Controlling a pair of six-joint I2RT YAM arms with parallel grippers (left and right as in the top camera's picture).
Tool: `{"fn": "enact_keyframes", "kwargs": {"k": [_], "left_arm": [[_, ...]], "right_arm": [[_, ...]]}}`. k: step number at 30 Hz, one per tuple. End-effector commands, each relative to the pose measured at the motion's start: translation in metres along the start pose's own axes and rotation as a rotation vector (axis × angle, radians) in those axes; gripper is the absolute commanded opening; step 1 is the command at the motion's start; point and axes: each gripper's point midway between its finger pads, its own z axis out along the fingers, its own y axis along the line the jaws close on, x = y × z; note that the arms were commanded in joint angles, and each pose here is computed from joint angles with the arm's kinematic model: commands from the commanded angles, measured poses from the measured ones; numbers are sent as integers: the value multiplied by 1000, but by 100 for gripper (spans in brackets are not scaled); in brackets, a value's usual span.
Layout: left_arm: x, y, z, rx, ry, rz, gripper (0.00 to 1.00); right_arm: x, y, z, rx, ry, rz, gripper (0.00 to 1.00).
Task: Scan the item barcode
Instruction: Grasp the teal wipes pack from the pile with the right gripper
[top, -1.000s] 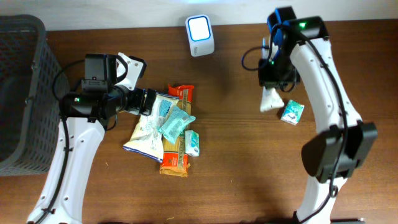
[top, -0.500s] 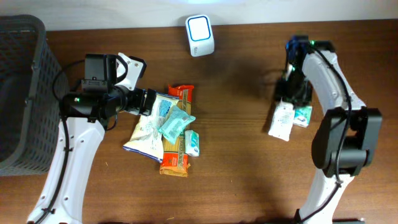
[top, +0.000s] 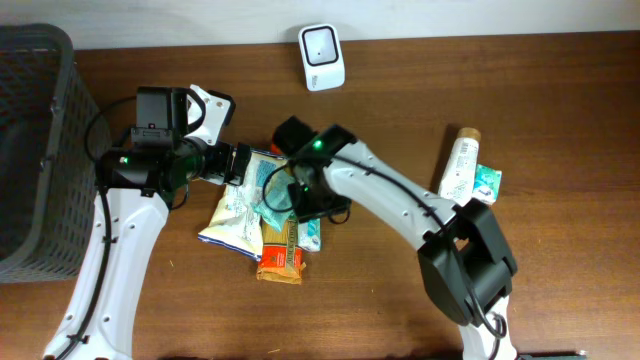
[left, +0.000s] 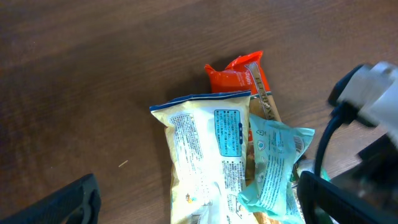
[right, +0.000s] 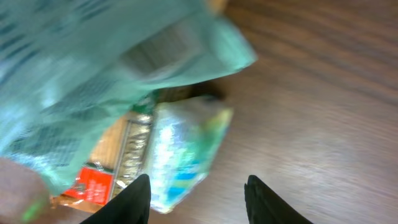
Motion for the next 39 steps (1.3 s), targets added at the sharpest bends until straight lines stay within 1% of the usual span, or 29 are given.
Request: {"fn": "enact_keyframes", "kwargs": {"k": [1, 3, 4, 5, 6, 7, 9, 10, 12, 13, 14, 15, 16, 18, 20, 22, 23, 24, 25, 27, 28, 29, 30, 31, 35, 37, 39], "left_arm": [[-5, 2, -6, -7, -20, 16, 99], [-5, 1, -6, -6, -19, 16, 99], [-5, 1, -6, -7, -20, 16, 99], [-5, 1, -6, -6, -19, 16, 99], [-5, 1, -6, -6, -19, 16, 99], [-5, 2, -6, -7, -19, 16, 99], [-5, 2, -6, -7, -19, 16, 99], [-5, 2, -6, -7, -19, 16, 99], [-5, 2, -6, -7, -19, 16, 99], [-5, 2, -6, -7, -19, 16, 99], [-5, 2, -6, -7, -19, 16, 99], [-5, 2, -6, -7, -19, 16, 99], [-5, 2, -6, -7, -19, 16, 99], [-5, 2, -6, -7, -19, 16, 99], [-5, 2, -6, -7, -19, 16, 99], [-5, 2, -6, -7, -19, 16, 99], [-5, 2, -6, -7, -19, 16, 99], [-5, 2, -6, -7, -19, 16, 99], [-5, 2, -6, -7, -19, 16, 99], [-5, 2, -6, -7, -19, 16, 99], [-5, 2, -6, -7, -19, 16, 99], [-5, 2, -6, -7, -19, 16, 99], [-5, 2, -6, -7, -19, 16, 99], [-5, 2, -6, -7, -19, 16, 99], [-5, 2, -6, -7, -19, 16, 99], [-5, 2, -6, -7, -19, 16, 99], [-5, 2, -6, -7, -19, 16, 99]], "right_arm": [[8, 7, 13, -14, -4, 51, 45], [13, 5, 31, -31, 4, 52, 43], [14, 4, 35, -30, 4, 58, 40], [15, 1, 39, -24, 8, 69, 31], [15, 0, 39, -20, 6, 69, 20], [14, -2, 38, -22, 4, 74, 4], [14, -15, 29, -24, 25, 97, 4], [12, -15, 21, -58, 29, 71, 4], [4, -8, -22, -337, 21, -38, 4], [2, -9, -33, -427, 19, -59, 4], [-2, -9, -51, -629, 0, -124, 4], [-4, -13, -56, -740, -14, -145, 4], [-5, -18, -49, -803, -20, -147, 4], [-1, -19, -13, -860, -10, -124, 4], [3, -28, 15, -802, 16, -89, 4], [-1, -61, 40, -596, 24, -14, 7], [-4, -89, 50, -472, 14, 22, 23], [-5, -108, 53, -403, 11, 58, 37], [-8, -122, 52, -371, 3, 83, 41], [-17, -152, 37, -324, -12, 144, 41], [-24, -167, 22, -294, -19, 154, 41], [-28, -172, 8, -286, -21, 156, 41], [-31, -170, -2, -290, -18, 156, 41], [-25, -158, -9, -294, 18, 141, 41], [2, -111, 2, -294, 129, 48, 41], [18, -84, 9, -328, 180, -1, 41], [30, -67, 15, -359, 216, -25, 41]]}}
